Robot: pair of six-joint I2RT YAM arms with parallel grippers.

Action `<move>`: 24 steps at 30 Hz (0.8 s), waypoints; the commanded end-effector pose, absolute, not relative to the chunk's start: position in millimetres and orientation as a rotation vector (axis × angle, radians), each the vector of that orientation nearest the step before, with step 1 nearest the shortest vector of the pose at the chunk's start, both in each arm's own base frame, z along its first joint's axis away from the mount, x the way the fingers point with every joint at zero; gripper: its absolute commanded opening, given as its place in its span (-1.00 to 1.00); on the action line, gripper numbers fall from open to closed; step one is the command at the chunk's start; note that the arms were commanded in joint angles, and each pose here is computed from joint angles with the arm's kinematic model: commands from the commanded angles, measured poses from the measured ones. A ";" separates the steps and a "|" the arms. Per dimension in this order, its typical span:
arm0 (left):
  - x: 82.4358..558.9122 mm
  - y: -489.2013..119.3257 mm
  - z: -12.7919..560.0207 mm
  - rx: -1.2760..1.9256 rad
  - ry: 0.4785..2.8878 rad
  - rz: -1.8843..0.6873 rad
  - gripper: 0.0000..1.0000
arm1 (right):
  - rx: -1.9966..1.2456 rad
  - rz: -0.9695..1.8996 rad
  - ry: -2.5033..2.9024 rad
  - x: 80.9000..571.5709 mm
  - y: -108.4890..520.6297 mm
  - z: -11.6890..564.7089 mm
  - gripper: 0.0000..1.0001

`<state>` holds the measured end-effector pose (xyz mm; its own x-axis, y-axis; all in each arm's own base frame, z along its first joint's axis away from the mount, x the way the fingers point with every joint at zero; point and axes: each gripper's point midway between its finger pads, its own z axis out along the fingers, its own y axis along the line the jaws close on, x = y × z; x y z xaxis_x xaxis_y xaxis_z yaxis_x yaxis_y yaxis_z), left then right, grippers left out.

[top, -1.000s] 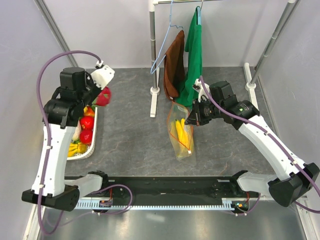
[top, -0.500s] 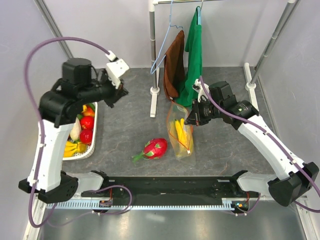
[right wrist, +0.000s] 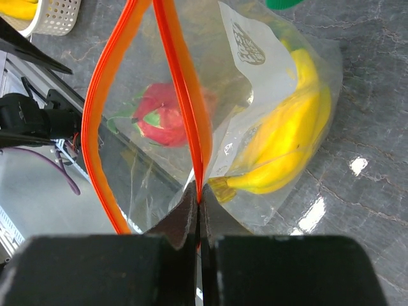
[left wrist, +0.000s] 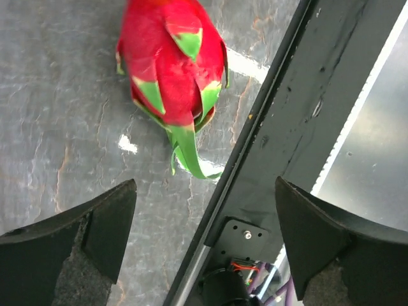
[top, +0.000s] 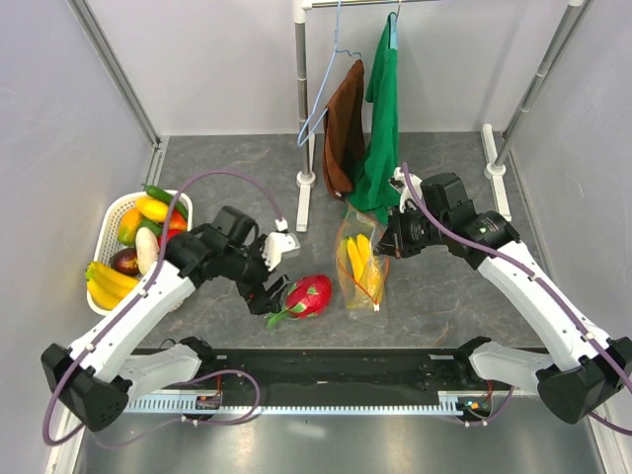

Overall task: Place the food in the zip-top bag and seal the zipper
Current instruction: Pick up the fake fruit from the center of the board.

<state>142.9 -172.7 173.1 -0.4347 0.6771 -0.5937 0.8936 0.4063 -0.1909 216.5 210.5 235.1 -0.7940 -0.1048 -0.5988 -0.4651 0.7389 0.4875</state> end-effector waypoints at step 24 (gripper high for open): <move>160.2 -194.9 132.0 1.555 2.262 -0.345 -0.96 | -0.411 0.854 2.360 224.7 206.1 244.1 -1.00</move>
<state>151.6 -180.3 64.0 -0.3594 0.8908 -0.2782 0.9304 0.3651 -0.0331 222.0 207.3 229.5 -0.8066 -0.0963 -0.5832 -0.4423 0.7529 0.4874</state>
